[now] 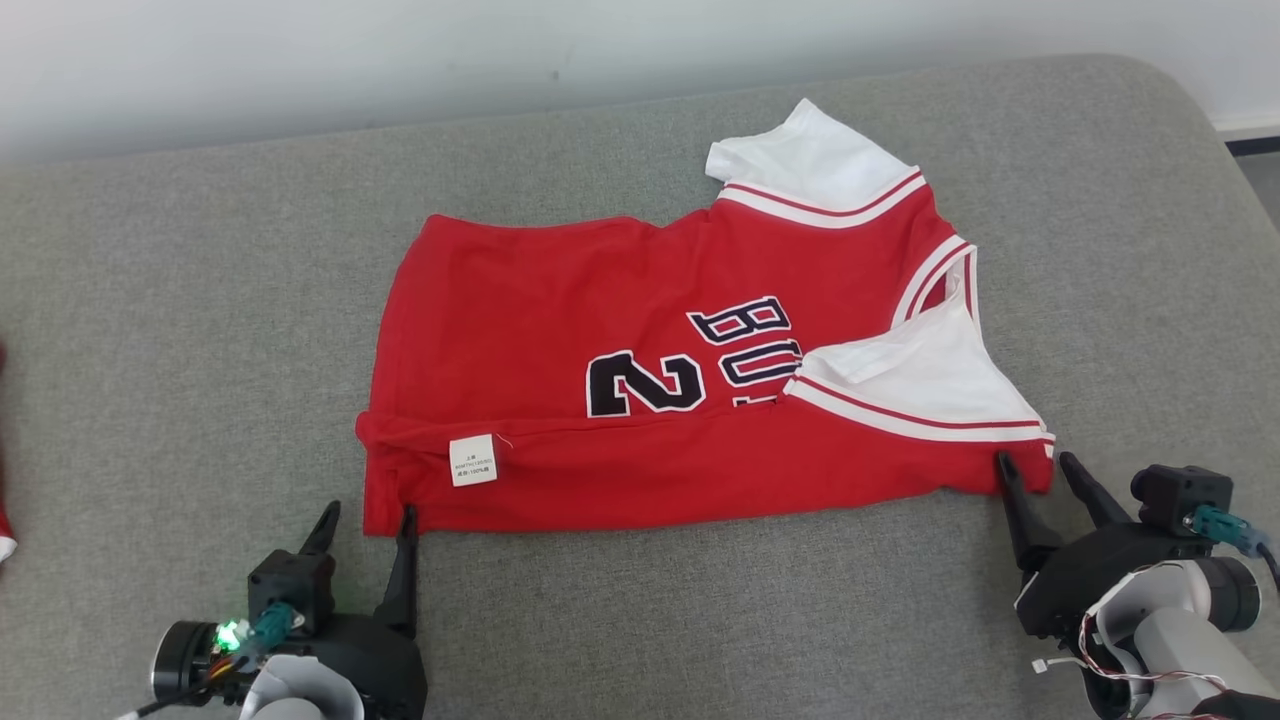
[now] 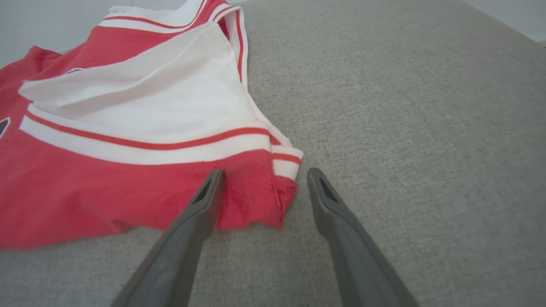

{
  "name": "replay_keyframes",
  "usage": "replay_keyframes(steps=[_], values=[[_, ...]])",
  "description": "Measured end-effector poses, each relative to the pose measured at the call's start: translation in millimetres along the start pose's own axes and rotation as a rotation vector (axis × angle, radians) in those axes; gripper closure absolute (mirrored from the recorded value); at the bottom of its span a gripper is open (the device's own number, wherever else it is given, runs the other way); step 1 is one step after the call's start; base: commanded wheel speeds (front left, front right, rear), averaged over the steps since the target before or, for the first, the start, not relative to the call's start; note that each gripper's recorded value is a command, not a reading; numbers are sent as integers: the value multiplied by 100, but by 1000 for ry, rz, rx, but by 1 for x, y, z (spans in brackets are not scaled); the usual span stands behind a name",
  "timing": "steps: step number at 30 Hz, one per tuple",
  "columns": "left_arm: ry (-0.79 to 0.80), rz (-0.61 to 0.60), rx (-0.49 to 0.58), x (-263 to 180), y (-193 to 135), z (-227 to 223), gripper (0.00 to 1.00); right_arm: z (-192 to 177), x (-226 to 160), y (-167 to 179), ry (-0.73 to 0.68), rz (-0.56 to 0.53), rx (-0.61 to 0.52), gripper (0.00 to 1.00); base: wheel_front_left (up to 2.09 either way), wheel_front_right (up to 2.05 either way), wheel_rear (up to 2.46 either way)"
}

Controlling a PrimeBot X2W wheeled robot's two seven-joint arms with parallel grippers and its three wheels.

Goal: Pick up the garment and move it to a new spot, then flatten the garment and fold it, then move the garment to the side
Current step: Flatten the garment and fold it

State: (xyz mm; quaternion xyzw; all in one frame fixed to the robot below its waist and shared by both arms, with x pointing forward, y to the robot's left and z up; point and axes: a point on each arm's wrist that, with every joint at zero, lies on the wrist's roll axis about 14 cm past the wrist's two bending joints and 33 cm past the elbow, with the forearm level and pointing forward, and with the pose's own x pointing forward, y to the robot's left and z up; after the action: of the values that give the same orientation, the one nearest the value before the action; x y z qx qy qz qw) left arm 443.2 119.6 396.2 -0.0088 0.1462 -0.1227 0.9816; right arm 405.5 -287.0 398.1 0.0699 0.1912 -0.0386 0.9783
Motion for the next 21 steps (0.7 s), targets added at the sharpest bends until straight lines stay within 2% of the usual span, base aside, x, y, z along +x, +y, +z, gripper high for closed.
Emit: replay_keyframes(steps=[2,3,4,5,6,13,21], values=[[12,-6,-38,0,-1,-4,0,-4,1,1,11,1,0,0,0,0,0],[17,-8,-61,0,-2,-6,0,-5,2,2,16,2,1,20,0,0,0],[22,-16,-64,0,-3,-8,33,-6,3,4,18,4,3,60,0,0,0],[31,-24,-70,-1,-5,-10,96,-6,4,4,19,4,6,100,0,0,0],[36,-33,-78,-1,-7,-12,100,-6,5,5,18,5,6,100,0,0,0],[18,-37,-101,-7,-11,-6,100,5,1,7,-33,10,28,100,0,0,0],[12,-6,-143,-52,-11,-15,100,-7,-35,-1,-49,8,70,100,0,0,0]])
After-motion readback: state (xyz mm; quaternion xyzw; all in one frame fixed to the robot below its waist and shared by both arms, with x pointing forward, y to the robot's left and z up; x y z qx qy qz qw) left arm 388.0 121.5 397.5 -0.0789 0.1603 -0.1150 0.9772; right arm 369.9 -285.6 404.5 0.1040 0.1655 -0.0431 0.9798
